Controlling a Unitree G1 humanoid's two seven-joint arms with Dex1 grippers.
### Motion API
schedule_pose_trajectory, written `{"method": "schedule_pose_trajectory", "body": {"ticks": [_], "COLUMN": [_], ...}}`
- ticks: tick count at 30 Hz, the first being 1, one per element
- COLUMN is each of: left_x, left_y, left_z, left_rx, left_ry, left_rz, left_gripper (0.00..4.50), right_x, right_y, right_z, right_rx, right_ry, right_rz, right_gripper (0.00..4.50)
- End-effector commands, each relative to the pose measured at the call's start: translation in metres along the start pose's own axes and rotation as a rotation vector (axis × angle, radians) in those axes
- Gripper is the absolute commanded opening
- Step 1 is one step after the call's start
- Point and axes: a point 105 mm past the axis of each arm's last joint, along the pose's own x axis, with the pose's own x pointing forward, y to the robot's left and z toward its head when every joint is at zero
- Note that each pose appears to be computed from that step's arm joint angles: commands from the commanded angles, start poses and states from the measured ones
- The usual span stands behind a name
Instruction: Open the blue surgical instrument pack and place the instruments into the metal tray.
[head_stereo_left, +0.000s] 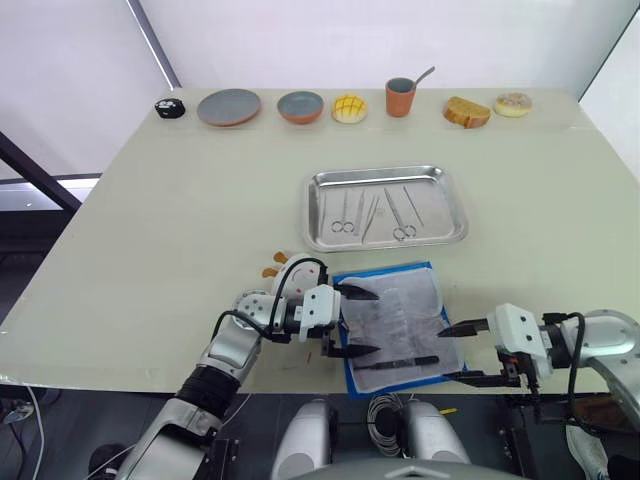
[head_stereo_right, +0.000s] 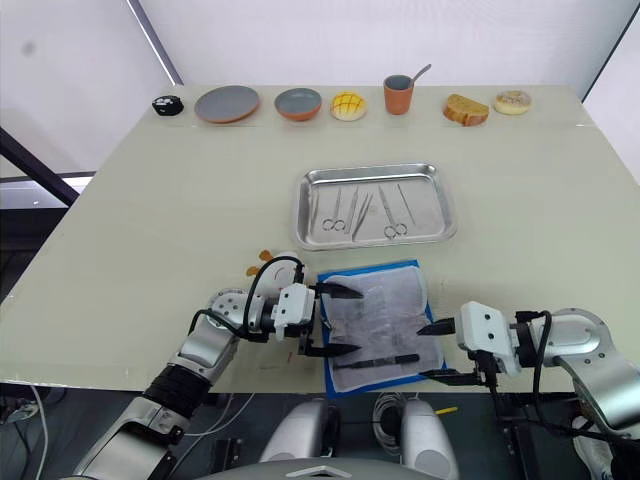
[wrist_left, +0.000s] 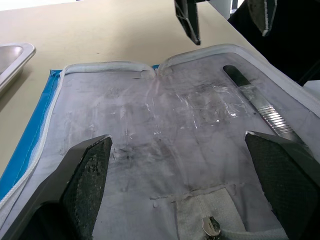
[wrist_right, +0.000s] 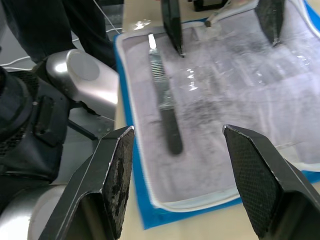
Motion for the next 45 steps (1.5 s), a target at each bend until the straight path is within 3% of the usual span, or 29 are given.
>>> {"method": "schedule_pose_trajectory", "body": {"ticks": [1,5,16,17,19,45], "left_x": [-0.003,-0.003,0.005,0.006,0.007,0.006], "left_y": [-0.022,-0.025,-0.021,-0.021,-0.020,-0.017], "left_z": [-0.038,-0.039,-0.013,-0.012,-0.009,-0.005], "left_rx": [-0.140,-0.146,-0.121,-0.121,-0.121,-0.135], "left_ry": [0.107,0.105,0.083,0.084,0.083,0.100], "left_rz": [-0.038,-0.046,-0.068,-0.069,-0.069,-0.053], "left_gripper": [4.50,4.50,4.50,4.50,4.50,4.50], "right_x": [0.002,0.003,0.010,0.011,0.014,0.036], "right_y": [0.001,0.003,0.001,0.001,0.001,0.004], "right_z": [0.007,0.008,0.004,0.004,0.002,-0.011], "right_rx": [-0.022,-0.024,-0.043,-0.044,-0.057,-0.083], "right_ry": [-0.013,-0.005,0.023,0.025,0.031,0.034], "right_rz": [0.016,0.029,0.033,0.040,0.043,0.084], "right_gripper": [2.98,2.98,2.98,2.32,1.91,1.91]}}
